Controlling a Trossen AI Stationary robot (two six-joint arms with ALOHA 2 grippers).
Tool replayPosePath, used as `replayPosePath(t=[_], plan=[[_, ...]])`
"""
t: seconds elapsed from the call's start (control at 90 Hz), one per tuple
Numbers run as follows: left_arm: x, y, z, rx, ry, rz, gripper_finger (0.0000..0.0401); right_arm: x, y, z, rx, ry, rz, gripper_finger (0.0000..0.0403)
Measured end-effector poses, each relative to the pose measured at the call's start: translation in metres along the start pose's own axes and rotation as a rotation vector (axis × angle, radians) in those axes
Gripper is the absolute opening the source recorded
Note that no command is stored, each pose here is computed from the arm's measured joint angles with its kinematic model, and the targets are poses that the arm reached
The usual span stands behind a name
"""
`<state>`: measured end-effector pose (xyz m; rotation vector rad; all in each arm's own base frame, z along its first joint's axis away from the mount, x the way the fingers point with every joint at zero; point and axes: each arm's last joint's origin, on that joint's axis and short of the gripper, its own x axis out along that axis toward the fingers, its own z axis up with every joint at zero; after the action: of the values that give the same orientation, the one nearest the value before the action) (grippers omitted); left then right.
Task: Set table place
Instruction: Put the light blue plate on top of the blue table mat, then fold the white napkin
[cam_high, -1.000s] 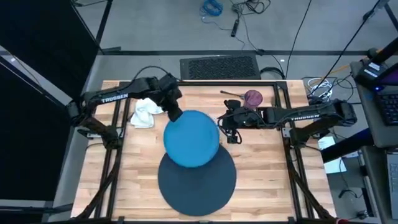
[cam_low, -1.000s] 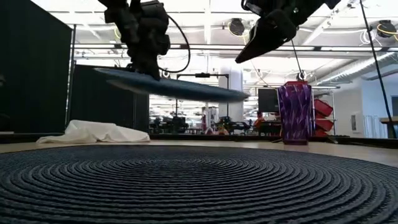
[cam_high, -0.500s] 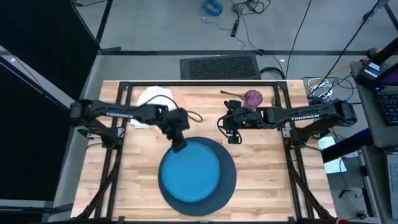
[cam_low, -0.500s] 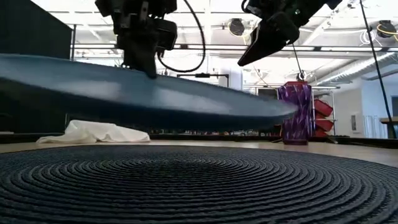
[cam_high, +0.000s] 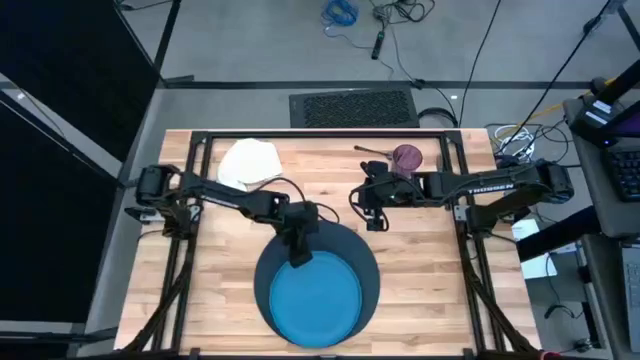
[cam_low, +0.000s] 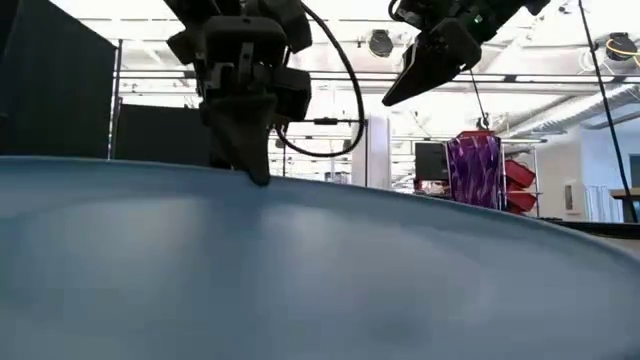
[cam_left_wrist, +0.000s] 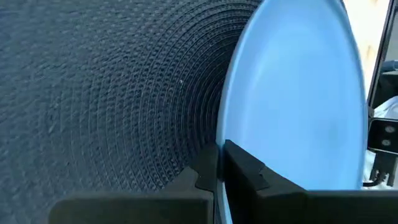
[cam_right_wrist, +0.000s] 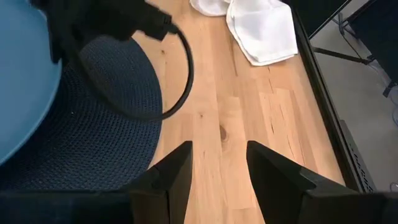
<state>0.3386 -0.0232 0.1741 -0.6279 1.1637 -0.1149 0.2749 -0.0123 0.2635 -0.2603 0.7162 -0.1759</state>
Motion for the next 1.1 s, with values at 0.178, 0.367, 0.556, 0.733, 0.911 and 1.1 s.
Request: replayPosePath(t=[0.178,0.367,0.556,0.733,0.911,1.1], plan=[[0.0025,0.0027,0.001,0.018,-0.006,0.02,0.0,0.0,0.0,0.0,0.0,0.0,0.0,0.0138],[0.0025,0.0023,0.0036,0.027,-0.043,0.039,0.0,0.0,0.0,0.0001,0.001,-0.001,0.0,0.0138],[0.0025,0.002,0.0045,0.025,-0.053,0.037,0.0025,0.0,-0.0001,0.0003,0.001,-0.003,-0.001,0.0138],[0.0025,0.0022,0.0046,0.03,-0.056,0.045,0.0069,0.0,-0.0001,0.0003,0.001,-0.003,-0.001,0.0138],[0.0023,0.0034,0.005,0.042,-0.073,0.082,0.0096,0.0,-0.0001,0.0003,0.001,-0.003,-0.001,0.0138],[-0.0003,0.0091,0.0045,0.062,-0.043,0.111,0.01,0.0,-0.0001,0.0004,0.001,-0.004,-0.001,0.0138]])
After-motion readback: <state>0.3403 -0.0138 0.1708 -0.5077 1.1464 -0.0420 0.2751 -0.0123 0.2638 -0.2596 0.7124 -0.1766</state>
